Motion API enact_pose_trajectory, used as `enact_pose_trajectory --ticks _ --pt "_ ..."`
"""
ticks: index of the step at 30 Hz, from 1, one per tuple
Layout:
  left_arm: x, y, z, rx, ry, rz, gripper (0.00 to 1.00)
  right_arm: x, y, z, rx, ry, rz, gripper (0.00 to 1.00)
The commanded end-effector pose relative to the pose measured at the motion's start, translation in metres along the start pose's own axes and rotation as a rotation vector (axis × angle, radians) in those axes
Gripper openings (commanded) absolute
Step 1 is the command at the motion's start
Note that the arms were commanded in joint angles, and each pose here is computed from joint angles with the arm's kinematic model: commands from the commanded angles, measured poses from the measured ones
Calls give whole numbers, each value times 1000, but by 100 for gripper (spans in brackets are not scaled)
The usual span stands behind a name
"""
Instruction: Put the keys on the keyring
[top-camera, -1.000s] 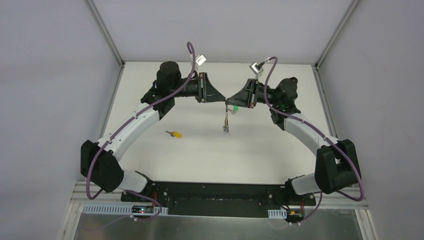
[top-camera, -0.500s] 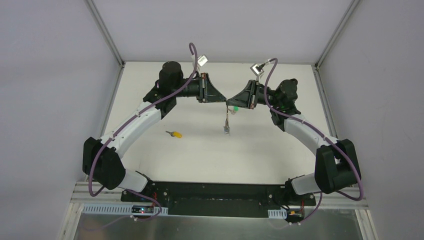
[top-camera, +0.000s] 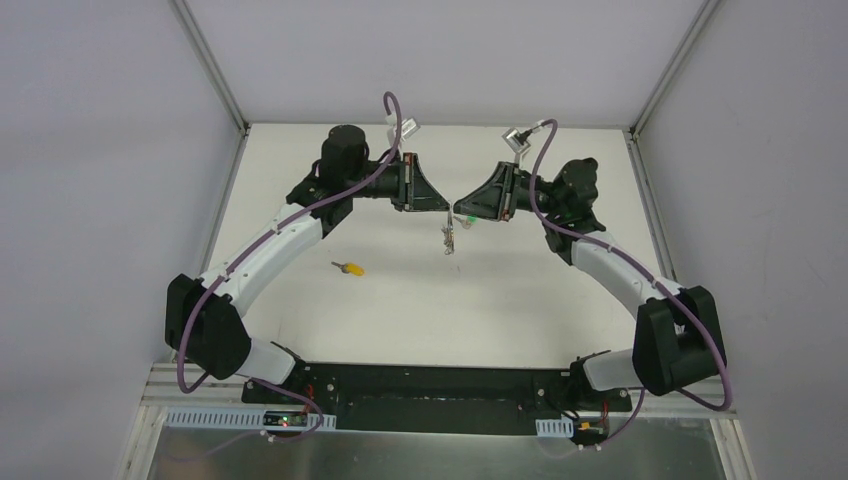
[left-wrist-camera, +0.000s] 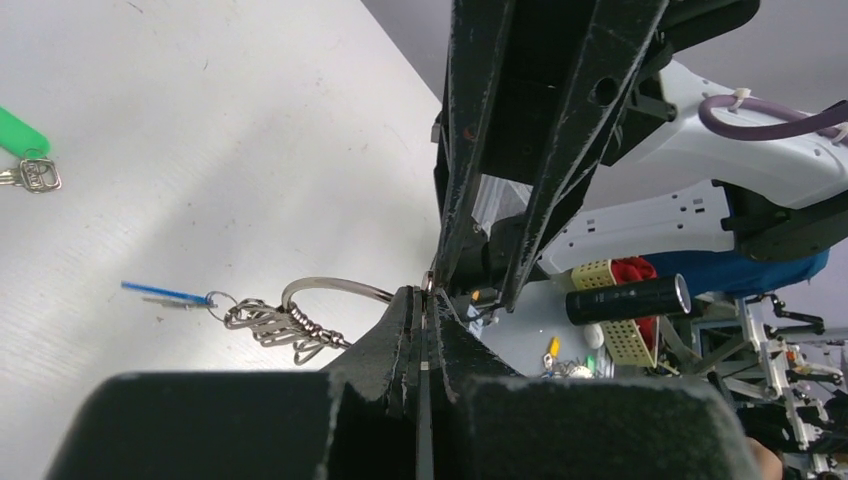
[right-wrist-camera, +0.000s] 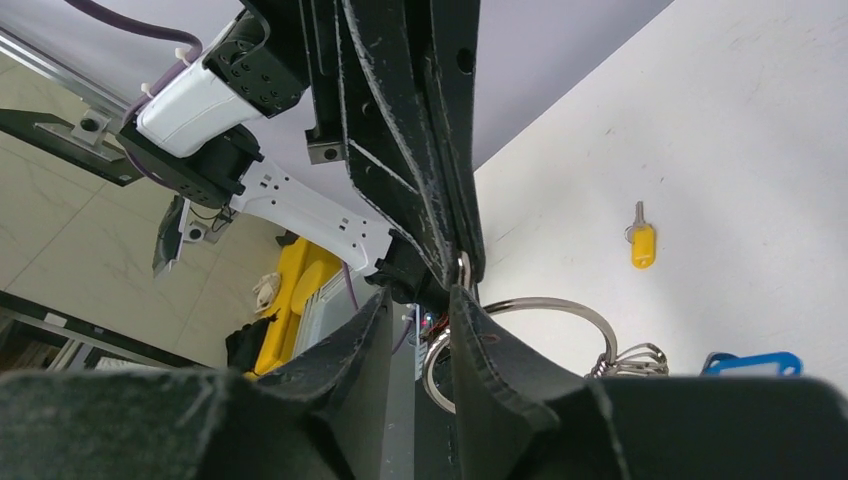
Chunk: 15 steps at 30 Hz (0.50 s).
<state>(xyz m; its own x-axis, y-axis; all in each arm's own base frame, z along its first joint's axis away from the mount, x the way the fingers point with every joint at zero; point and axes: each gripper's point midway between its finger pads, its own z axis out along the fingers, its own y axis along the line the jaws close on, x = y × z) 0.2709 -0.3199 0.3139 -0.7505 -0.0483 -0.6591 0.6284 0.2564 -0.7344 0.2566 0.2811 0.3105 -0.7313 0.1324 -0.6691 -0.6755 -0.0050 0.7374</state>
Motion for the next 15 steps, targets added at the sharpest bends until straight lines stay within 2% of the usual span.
enact_pose_trajectory --ticks 1,8,12,15 --pt "-6 -20 -10 47 -3 111 0 -4 13 -8 -6 -10 -113 30" --pt "9 -21 -24 23 43 220 0 -5 1 -16 57 -14 -164 31" --pt "16 -19 -34 -22 67 281 0 -5 -13 -22 145 6 -193 45" --pt "24 -17 -43 -62 102 307 0 -3 -21 -28 199 20 -246 50"
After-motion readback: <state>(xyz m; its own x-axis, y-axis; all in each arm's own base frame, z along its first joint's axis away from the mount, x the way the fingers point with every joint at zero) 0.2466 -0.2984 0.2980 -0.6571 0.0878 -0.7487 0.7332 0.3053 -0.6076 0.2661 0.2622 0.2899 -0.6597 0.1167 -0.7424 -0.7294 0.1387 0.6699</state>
